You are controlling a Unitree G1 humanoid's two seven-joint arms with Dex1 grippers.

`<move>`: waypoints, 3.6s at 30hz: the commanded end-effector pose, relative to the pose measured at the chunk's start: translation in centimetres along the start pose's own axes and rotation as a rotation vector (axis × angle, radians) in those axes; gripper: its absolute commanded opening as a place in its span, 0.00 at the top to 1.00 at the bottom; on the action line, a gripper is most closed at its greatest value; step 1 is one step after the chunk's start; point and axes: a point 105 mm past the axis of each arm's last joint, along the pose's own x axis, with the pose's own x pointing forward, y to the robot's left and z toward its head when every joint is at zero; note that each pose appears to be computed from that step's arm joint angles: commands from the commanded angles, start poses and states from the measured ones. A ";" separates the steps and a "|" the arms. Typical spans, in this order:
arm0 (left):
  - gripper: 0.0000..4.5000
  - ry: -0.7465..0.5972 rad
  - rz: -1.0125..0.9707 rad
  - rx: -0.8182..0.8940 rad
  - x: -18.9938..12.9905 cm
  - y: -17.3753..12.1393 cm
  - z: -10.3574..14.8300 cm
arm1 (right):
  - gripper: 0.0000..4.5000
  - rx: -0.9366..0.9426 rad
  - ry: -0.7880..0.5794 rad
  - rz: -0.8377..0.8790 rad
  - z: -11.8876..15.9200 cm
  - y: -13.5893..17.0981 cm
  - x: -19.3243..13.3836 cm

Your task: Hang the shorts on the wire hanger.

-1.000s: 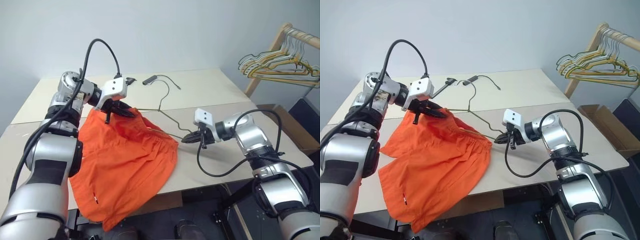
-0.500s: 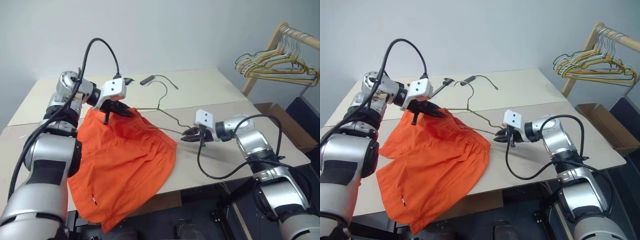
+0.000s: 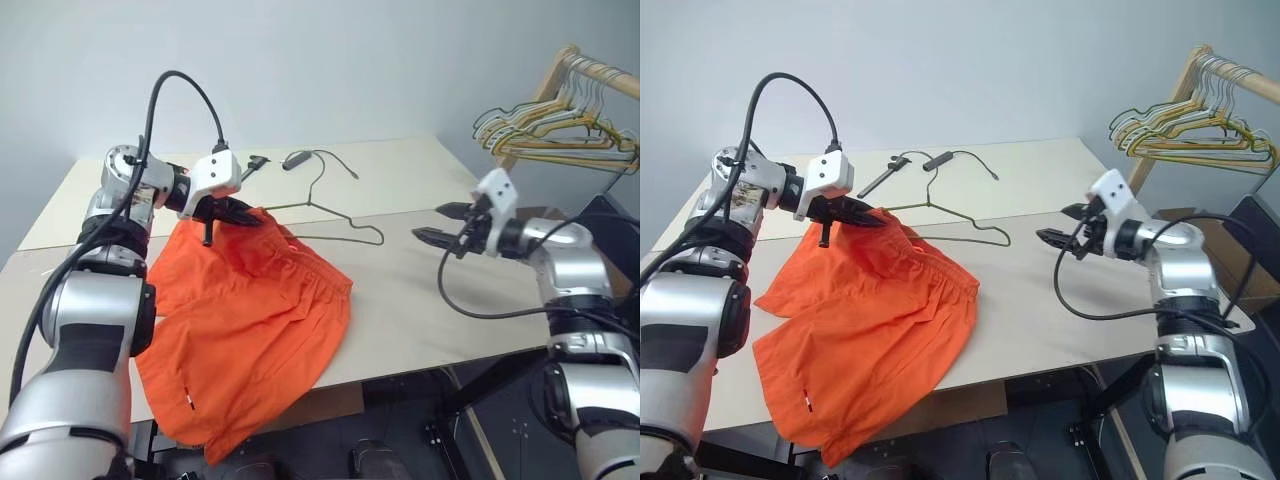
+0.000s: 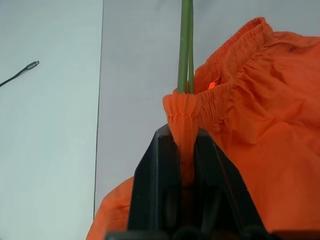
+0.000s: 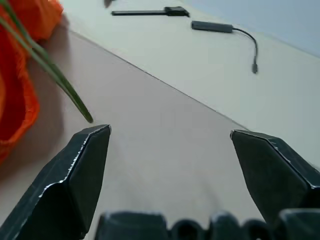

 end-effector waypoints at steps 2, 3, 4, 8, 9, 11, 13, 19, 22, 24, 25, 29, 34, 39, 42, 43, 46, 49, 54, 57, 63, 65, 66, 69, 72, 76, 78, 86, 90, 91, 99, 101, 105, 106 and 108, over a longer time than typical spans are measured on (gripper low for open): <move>0.99 -0.041 0.056 0.054 -1.0 1.0 1.6 | 0.01 0.174 -0.001 0.150 -1.7 4.3 0.1; 0.99 -0.041 0.059 0.055 -1.1 1.1 1.6 | 0.01 0.221 0.015 0.202 -2.7 6.1 0.7; 0.99 -0.041 0.061 0.056 -1.1 1.1 1.6 | 0.01 0.272 0.030 0.242 -3.6 7.8 1.3; 0.99 -0.041 0.064 0.058 -1.2 1.1 1.6 | 0.01 0.376 0.093 0.297 -6.2 12.1 3.3; 0.99 -0.042 0.065 0.059 -1.2 1.1 1.6 | 0.01 0.410 0.095 0.303 -6.6 12.8 3.8; 0.99 -0.042 0.067 0.059 -1.2 1.1 1.6 | 0.01 0.454 0.091 0.324 -6.7 13.9 4.4; 0.99 -0.042 0.069 0.059 -1.3 1.1 1.6 | 0.01 0.476 0.074 0.344 -6.3 14.7 4.9; 0.99 -0.050 0.073 0.054 -1.3 1.2 1.6 | 0.09 0.544 0.039 0.314 -5.7 14.6 6.1; 0.99 -0.051 0.078 0.052 -1.3 1.2 1.5 | 0.27 0.577 0.019 0.320 -5.3 14.6 6.4; 0.99 -0.055 0.081 0.048 -1.3 1.2 1.5 | 0.43 0.573 0.025 0.319 -5.3 14.7 6.6; 0.99 -0.057 0.082 0.047 -1.3 1.2 1.5 | 0.49 0.564 0.031 0.307 -5.4 14.7 6.7; 0.99 -0.071 0.081 0.041 -1.4 1.1 1.5 | 0.82 0.572 0.044 0.266 -5.7 14.2 7.2; 0.99 -0.088 0.051 0.032 -2.1 0.8 1.5 | 0.99 0.552 0.047 0.228 -5.6 13.1 7.4; 0.99 -0.099 0.013 0.024 -3.1 0.2 1.4 | 0.99 0.489 0.053 0.209 -5.4 11.2 6.6; 0.99 -0.094 0.010 0.025 -3.6 0.0 1.2 | 0.99 0.436 0.069 0.226 -5.2 10.0 5.8; 0.99 -0.092 0.011 0.024 -3.7 0.0 1.2 | 0.99 0.415 0.076 0.238 -5.1 9.7 5.5; 0.99 -0.110 0.011 0.024 -4.0 -0.1 1.4 | 0.99 0.352 0.098 0.274 -4.9 8.6 4.7; 0.99 -0.116 -0.002 0.035 -4.2 -0.5 1.6 | 0.99 0.312 0.107 0.303 -4.4 7.6 4.0; 0.99 -0.077 -0.028 0.046 -4.2 -1.1 0.9 | 0.99 0.253 0.132 0.286 -4.3 5.8 3.5; 0.99 -0.058 -0.038 0.045 -4.2 -1.2 0.6 | 0.99 0.234 0.125 0.278 -3.9 5.1 3.4; 0.99 -0.013 -0.044 0.049 -3.9 -1.3 -0.2 | 0.99 0.184 0.120 0.266 -3.1 4.1 2.8; 0.99 0.000 -0.041 0.050 -3.8 -1.3 -0.5 | 0.99 0.169 0.123 0.262 -3.1 4.0 2.7; 0.99 0.003 -0.038 0.050 -3.8 -1.3 -0.5 | 0.99 0.161 0.126 0.262 -3.1 4.0 2.6; 0.99 0.019 -0.017 0.056 -3.6 -1.0 -0.7 | 0.99 0.112 0.131 0.265 -2.9 4.1 2.4; 0.99 0.030 -0.017 0.068 -3.4 -1.0 -0.8 | 0.99 0.039 0.135 0.267 -2.6 4.3 2.3; 0.99 0.048 -0.031 0.104 -2.9 -1.1 -0.7 | 0.99 -0.076 0.068 0.265 0.0 4.8 2.5; 0.99 0.048 -0.025 0.117 -2.7 -0.9 -0.4 | 0.99 -0.132 0.037 0.278 1.4 5.4 2.6; 0.99 0.062 0.000 0.164 -2.1 -0.4 0.2 | 0.99 -0.424 0.030 0.266 3.6 6.8 3.1; 0.99 0.091 0.032 0.171 -1.9 0.0 0.0 | 0.99 -0.528 -0.003 0.274 4.6 7.6 3.2; 0.99 0.092 0.032 0.173 -1.8 0.0 0.0 | 0.99 -0.537 -0.024 0.276 5.2 7.8 3.3; 0.99 0.037 0.039 0.189 -1.2 0.1 0.9 | 0.99 -0.605 -0.064 0.328 6.2 9.6 4.0; 0.99 0.018 0.039 0.188 -1.2 0.1 1.2 | 0.99 -0.617 -0.070 0.327 6.2 9.8 4.4; 0.99 0.008 0.026 0.195 -1.2 -0.1 1.3 | 0.99 -0.610 -0.084 0.324 6.3 10.1 5.1; 0.99 0.006 0.024 0.196 -1.2 -0.1 1.3 | 0.95 -0.610 -0.080 0.339 6.2 10.3 5.1; 0.99 -0.006 0.021 0.194 -1.2 -0.2 1.3 | 0.85 -0.622 -0.077 0.353 6.0 10.7 5.4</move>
